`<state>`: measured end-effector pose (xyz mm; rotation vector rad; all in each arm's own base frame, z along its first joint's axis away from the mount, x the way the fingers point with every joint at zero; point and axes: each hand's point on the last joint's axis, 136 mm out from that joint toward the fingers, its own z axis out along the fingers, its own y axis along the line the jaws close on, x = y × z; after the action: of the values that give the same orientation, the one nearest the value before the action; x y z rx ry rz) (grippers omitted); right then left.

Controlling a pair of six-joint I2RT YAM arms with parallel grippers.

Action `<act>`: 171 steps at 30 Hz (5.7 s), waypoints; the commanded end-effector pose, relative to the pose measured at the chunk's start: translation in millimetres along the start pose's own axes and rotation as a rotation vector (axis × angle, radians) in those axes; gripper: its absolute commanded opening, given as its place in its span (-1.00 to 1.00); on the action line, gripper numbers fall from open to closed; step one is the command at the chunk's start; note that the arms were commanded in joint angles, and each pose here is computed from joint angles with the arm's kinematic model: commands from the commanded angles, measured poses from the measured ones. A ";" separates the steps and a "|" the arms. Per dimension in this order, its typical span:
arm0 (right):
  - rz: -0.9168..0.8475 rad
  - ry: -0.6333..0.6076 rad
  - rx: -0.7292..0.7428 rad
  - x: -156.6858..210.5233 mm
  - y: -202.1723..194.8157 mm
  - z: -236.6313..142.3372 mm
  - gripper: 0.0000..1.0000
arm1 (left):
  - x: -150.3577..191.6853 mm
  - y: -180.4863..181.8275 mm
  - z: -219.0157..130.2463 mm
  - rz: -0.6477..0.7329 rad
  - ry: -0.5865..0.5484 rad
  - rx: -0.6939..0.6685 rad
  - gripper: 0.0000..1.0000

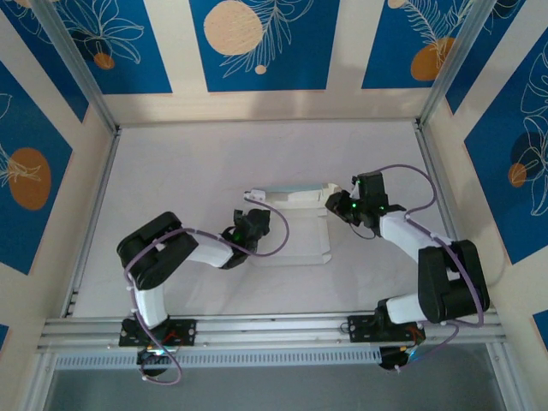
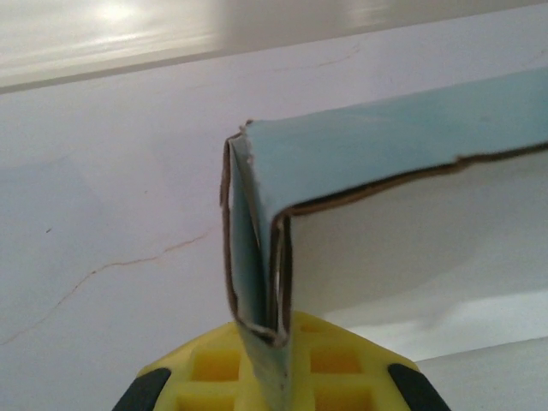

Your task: Fold the paper box

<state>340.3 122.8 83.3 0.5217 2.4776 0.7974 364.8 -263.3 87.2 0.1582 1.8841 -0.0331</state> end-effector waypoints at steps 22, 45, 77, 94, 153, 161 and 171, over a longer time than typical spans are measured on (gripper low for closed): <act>0.035 0.080 0.245 -0.4 -38.5 54.8 -0.27 | 21.7 -3.3 5.8 -0.011 0.065 0.035 -1.00; -0.124 0.177 -0.026 16.0 28.5 54.8 -0.22 | 23.0 -3.3 6.1 -0.006 0.071 0.033 -1.00; -0.394 -0.252 0.109 -11.1 18.8 12.3 -0.38 | 36.8 -2.7 8.5 0.020 0.123 0.019 -1.00; -0.156 -0.167 0.127 -23.1 -24.4 36.9 -0.37 | 79.1 -4.2 13.7 0.060 0.253 0.012 -1.00; -0.305 -0.105 -0.090 -30.9 48.9 12.9 -0.39 | 68.0 -11.3 10.7 -0.060 0.140 0.088 -1.00; -0.272 -0.147 -0.050 -53.8 48.2 15.7 -0.44 | 60.9 -11.7 10.6 -0.025 0.139 0.084 -1.00; -0.348 -0.157 -0.054 -58.1 57.5 5.0 -0.44 | 56.8 -11.8 10.7 -0.009 0.139 0.078 -1.00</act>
<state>400.0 142.4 117.2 0.1713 2.3347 0.6794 374.4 -276.5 80.9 0.0355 1.8563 -0.2092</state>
